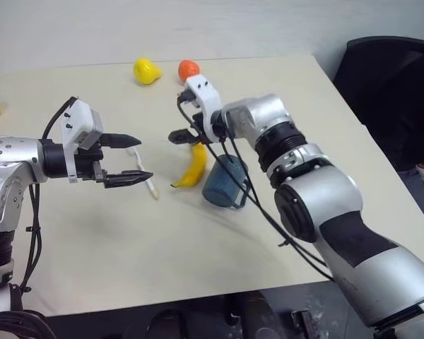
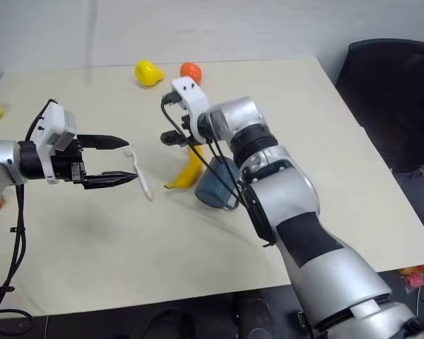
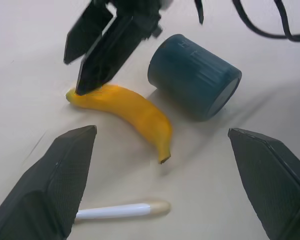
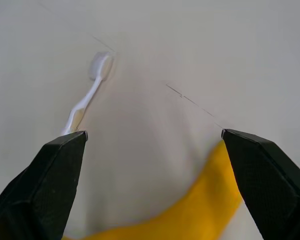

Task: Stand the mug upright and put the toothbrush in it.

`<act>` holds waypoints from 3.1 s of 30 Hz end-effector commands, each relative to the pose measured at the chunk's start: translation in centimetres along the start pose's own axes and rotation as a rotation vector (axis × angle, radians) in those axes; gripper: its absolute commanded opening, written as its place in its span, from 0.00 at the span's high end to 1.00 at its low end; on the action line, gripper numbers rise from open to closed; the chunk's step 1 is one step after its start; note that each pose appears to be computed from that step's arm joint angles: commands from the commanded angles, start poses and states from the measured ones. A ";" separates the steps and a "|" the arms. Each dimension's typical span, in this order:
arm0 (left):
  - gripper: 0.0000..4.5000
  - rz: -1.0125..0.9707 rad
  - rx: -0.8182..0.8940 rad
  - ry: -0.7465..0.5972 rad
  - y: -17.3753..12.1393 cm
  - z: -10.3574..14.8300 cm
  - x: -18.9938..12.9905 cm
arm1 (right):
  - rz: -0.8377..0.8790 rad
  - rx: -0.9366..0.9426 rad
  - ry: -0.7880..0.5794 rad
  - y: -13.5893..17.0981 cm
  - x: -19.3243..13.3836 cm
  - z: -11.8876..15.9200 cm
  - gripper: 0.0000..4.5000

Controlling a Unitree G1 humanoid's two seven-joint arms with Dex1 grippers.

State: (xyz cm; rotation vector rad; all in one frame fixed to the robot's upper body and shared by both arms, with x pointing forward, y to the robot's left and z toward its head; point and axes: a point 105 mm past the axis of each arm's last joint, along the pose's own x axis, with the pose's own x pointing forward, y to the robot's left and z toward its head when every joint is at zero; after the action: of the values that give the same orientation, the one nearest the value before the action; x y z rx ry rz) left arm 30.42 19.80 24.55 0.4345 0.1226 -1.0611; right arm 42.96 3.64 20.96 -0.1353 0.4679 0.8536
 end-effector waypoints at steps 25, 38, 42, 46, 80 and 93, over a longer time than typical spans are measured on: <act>0.00 -0.013 0.065 -0.038 0.0 1.1 1.0 | -0.023 0.082 0.075 -0.8 1.0 -4.0 0.28; 0.00 -0.113 0.043 -0.125 -1.1 2.3 3.1 | -0.054 0.083 -0.231 -4.1 -8.1 7.8 0.63; 0.00 -0.205 0.048 -0.166 -2.4 3.2 4.6 | -0.151 0.072 -0.260 -7.8 -14.4 8.4 0.63; 0.00 -0.360 0.060 -0.212 -4.6 4.5 6.0 | -0.393 0.191 -0.193 -13.5 -23.2 2.5 0.63; 0.00 -0.630 0.152 -0.156 -4.9 4.6 7.5 | -0.581 0.449 -0.444 -4.3 -24.4 -12.9 0.22; 0.00 -0.542 0.132 -0.108 -5.1 4.4 5.5 | -0.526 1.088 -0.227 0.9 -19.6 -16.3 0.51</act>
State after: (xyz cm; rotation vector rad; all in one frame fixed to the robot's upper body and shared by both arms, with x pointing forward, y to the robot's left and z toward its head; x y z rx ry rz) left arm 28.80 10.97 24.33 0.4554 0.1137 -1.6442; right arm 26.29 -14.56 14.26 0.7757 0.6171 0.0146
